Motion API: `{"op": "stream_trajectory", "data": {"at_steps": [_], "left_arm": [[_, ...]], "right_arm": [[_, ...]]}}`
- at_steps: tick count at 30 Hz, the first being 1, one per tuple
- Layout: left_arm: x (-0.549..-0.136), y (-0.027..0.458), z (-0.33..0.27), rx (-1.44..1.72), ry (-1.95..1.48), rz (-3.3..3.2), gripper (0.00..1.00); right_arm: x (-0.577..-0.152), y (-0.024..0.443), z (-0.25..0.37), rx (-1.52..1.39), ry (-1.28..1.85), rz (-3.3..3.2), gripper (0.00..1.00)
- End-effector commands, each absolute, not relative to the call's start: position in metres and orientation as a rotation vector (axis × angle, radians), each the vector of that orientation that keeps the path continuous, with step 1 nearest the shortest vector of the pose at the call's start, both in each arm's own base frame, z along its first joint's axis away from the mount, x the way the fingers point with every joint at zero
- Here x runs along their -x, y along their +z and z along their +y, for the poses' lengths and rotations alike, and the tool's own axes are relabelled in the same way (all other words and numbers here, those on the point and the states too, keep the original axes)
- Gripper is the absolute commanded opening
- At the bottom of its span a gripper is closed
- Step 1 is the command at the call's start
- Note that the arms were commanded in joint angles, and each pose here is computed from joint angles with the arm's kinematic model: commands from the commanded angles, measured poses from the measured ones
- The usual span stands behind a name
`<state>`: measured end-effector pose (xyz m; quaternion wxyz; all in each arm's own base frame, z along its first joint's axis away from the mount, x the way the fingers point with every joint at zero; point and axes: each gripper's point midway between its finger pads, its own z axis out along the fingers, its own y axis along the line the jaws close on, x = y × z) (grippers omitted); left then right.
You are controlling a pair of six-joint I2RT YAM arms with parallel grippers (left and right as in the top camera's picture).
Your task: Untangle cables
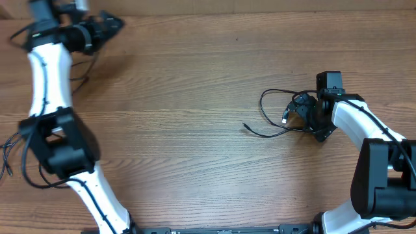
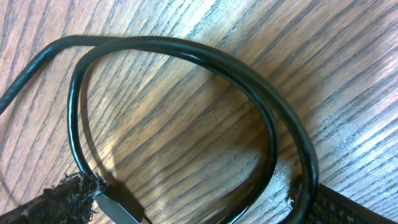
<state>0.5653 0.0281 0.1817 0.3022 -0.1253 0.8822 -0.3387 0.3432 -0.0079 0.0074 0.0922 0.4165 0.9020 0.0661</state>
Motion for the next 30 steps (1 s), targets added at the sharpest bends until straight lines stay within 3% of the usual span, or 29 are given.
{"op": "stream_trajectory", "data": {"at_steps": [1,9,18,25,30], "left_arm": [[-0.564,0.192,-0.011,0.219,-0.853,2.367,1.0],[-0.541,0.169,-0.096,0.078,-0.793,2.538,1.0],[-0.509,0.161,-0.112,0.089,-0.818,2.667,1.0],[-0.492,0.199,-0.105,0.012,-0.75,2.63,0.99],[-0.474,0.237,-0.093,-0.016,-0.626,2.587,1.0]], "right_arm": [[-0.326,-0.011,-0.003,-1.279,0.191,2.742,1.0],[-0.326,-0.011,-0.003,-1.278,0.194,2.74,1.0],[-0.334,-0.009,-0.004,-1.261,0.209,2.713,1.0],[-0.331,0.002,-0.004,-1.19,0.186,2.764,1.0],[-0.336,0.042,-0.017,-1.164,0.119,2.685,1.0]]}}
